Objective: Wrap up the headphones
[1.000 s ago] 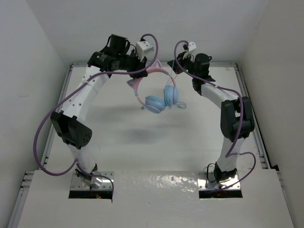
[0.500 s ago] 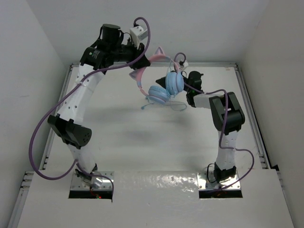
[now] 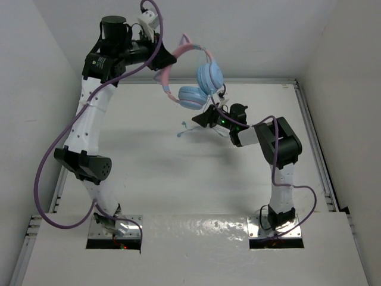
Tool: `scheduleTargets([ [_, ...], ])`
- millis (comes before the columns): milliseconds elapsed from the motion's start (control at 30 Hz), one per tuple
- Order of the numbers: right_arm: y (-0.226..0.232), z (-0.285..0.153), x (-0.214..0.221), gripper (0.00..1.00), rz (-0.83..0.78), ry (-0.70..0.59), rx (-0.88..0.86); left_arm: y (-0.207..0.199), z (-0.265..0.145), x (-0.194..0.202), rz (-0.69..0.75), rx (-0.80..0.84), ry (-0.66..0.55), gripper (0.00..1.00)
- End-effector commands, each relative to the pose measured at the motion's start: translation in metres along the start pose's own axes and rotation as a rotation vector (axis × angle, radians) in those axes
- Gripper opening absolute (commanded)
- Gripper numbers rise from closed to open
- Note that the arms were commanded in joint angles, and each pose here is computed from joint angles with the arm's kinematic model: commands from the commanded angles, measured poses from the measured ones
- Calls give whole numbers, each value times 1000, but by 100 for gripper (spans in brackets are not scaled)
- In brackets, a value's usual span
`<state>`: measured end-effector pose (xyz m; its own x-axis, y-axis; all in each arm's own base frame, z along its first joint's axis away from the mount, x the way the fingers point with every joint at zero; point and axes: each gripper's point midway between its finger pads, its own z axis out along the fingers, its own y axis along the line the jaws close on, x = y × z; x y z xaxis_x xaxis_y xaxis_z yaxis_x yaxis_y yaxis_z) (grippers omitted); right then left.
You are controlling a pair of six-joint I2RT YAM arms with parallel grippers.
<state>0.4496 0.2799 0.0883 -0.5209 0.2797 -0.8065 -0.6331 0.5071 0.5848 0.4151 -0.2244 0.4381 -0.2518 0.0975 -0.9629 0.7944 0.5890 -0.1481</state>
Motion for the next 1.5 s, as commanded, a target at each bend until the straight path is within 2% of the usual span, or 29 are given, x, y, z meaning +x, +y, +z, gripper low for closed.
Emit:
scheduleTargets([
  [0, 13, 16, -23, 46, -86, -81, -32, -6, -8, -35, 4, 42, -108, 0],
  [33, 13, 20, -19, 41, -94, -77, -23, -5, -8, -35, 3, 39, -110, 0],
  [67, 8, 23, -23, 29, -99, -95, 6, -5, -9, -36, 1, 37, -112, 0],
  [200, 4, 28, -12, 1, -75, -51, 14, 14, -22, -46, -60, 7, -154, 0],
  [367, 36, 35, 29, 0, -122, 79, 18, 59, -32, -56, -227, -56, -227, 0],
  [500, 102, 60, 54, 0, -195, 128, -108, 99, -22, -48, -373, -132, -261, 0],
  [633, 159, 71, 73, 0, -261, 199, -227, 156, -25, -30, -528, -298, -299, 0],
  [700, 186, 76, 80, 0, -260, 244, -294, 165, -22, -24, -545, -323, -296, 0],
  [800, 226, 78, 82, 0, -248, 293, -416, 185, -22, -10, -529, -421, -279, 0],
  [867, 253, 76, 79, 0, -262, 329, -492, 208, -27, 8, -504, -546, -246, 0],
  [967, 284, 67, 62, 0, -307, 328, -558, 238, -37, 33, -420, -712, -198, 0],
  [1067, 312, 61, 40, 0, -362, 297, -605, 260, -47, 39, -319, -845, -187, 0],
  [1267, 343, 59, 0, 0, -412, 215, -651, 273, -41, 54, -184, -911, -123, 0],
  [1367, 353, 57, -24, 0, -452, 184, -648, 272, -37, 73, -59, -946, -31, 0],
  [1400, 357, 56, -37, 0, -462, 177, -637, 269, -32, 72, 29, -948, -11, 0],
  [1433, 354, 56, -50, 0, -484, 157, -615, 269, -27, 97, 52, -946, 51, 0],
  [1467, 349, 57, -62, 0, -493, 146, -576, 265, -30, 98, 119, -949, 83, 0],
])
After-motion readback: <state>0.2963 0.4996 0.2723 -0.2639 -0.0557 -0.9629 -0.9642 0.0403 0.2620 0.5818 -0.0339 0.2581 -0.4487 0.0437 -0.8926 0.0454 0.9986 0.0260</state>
